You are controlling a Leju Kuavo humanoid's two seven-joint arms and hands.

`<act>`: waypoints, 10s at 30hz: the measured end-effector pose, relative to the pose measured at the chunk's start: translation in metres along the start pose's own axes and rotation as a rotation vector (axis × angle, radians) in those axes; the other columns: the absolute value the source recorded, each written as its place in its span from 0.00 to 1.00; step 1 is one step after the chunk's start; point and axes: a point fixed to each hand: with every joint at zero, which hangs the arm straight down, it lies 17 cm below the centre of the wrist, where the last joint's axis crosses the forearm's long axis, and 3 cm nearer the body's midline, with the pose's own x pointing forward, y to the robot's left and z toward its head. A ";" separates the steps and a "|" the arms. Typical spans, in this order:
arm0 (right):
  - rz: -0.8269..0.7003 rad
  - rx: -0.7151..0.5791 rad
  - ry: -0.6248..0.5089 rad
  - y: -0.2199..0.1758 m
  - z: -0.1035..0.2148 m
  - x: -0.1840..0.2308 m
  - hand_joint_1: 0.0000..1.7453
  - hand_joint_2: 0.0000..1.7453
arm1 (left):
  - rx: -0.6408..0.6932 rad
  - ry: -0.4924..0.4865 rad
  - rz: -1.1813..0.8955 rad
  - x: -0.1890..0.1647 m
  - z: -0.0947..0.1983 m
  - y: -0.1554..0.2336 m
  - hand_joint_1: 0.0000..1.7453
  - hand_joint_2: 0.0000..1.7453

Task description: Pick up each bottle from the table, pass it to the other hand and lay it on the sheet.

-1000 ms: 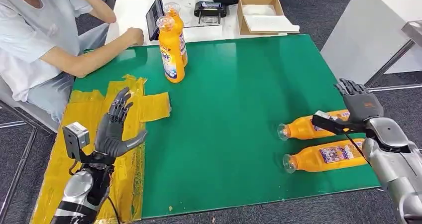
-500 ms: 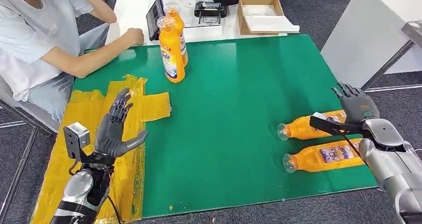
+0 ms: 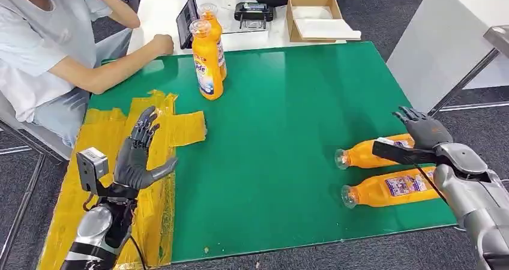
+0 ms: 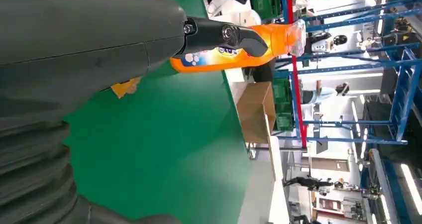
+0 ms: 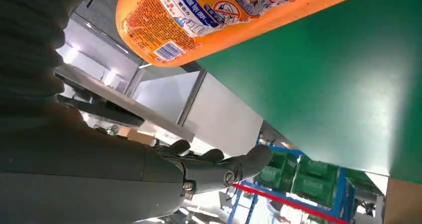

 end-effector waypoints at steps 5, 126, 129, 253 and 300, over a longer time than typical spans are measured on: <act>0.004 0.003 -0.003 0.000 0.000 0.000 0.00 1.00 | 0.000 0.000 0.000 0.000 0.000 0.000 0.00 1.00; 0.167 0.212 0.097 0.076 -0.003 0.015 1.00 1.00 | -0.027 0.103 0.056 -0.031 -0.006 -0.007 0.00 1.00; 0.163 0.026 0.130 0.050 -0.011 0.026 1.00 1.00 | -0.038 0.122 0.051 -0.034 -0.003 -0.011 0.00 1.00; -1.109 0.028 -0.934 -0.094 0.119 0.484 1.00 1.00 | -0.420 -0.094 -0.011 0.035 -0.006 -0.171 0.00 1.00; -1.110 0.077 -1.025 -0.107 0.135 0.522 1.00 1.00 | -0.329 -0.201 -0.140 0.059 -0.038 -0.189 0.00 1.00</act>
